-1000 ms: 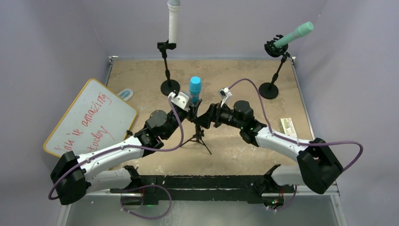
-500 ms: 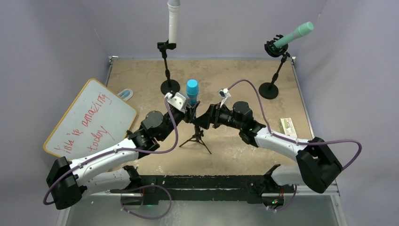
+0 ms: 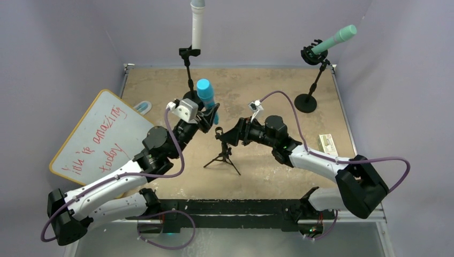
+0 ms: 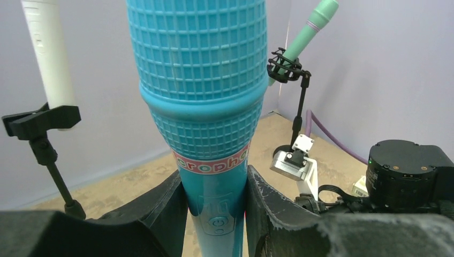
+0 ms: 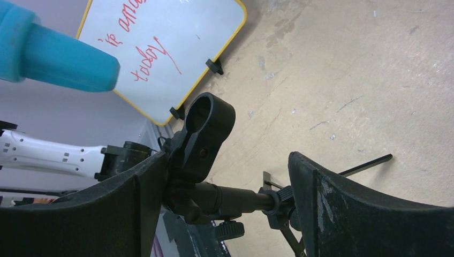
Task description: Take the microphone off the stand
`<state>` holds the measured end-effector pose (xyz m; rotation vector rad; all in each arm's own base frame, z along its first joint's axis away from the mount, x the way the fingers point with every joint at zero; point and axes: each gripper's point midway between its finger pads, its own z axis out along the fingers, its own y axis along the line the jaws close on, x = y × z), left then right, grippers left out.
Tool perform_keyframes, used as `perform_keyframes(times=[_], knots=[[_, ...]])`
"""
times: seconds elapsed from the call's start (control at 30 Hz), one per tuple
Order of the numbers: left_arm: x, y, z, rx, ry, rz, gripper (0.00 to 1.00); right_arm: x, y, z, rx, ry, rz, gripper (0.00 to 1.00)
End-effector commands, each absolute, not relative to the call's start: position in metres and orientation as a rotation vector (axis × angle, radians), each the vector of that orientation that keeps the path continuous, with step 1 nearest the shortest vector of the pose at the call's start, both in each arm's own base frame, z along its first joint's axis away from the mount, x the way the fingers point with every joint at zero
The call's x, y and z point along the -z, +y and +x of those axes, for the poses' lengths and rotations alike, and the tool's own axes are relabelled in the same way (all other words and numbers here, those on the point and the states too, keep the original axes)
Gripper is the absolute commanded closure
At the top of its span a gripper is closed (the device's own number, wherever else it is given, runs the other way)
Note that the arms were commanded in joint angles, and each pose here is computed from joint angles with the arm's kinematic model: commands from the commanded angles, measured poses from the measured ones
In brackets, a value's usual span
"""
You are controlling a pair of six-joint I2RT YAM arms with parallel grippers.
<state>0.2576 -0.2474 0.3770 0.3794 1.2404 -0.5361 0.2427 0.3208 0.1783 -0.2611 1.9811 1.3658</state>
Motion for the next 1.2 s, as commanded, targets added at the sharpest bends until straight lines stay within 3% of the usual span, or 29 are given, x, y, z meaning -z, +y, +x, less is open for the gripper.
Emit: perform_keyframes(times=[0.0, 0.23, 0.4, 0.5, 0.57, 0.87, 1.17], knots=[[-0.399, -0.226, 0.258, 0.490, 1.215, 0.307, 1.00, -0.132, 0.310, 0.235, -1.276, 2.137, -0.252, 0.17], [-0.300, -0.179, 0.274, 0.253, 1.551, 0.159, 1.00, -0.167, 0.321, 0.234, -1.369, 2.033, -0.320, 0.15], [-0.238, -0.137, 0.283, 0.265, 1.677, 0.000, 1.00, -0.197, 0.326, 0.233, -1.402, 1.959, -0.373, 0.12], [-0.220, -0.116, 0.288, 0.257, 1.715, -0.058, 1.00, -0.213, 0.326, 0.235, -1.391, 1.932, -0.390, 0.10], [-0.211, -0.109, 0.290, 0.224, 1.744, -0.059, 1.00, -0.223, 0.325, 0.238, -1.374, 1.913, -0.392, 0.02], [-0.161, -0.099, 0.291, 0.051, 1.937, 0.062, 1.00, -0.265, 0.323, 0.239, -1.382, 1.803, -0.395, 0.01], [-0.117, -0.100, 0.295, -0.080, 2.157, 0.205, 1.00, -0.269, 0.314, 0.239, -1.342, 1.799, -0.359, 0.01]])
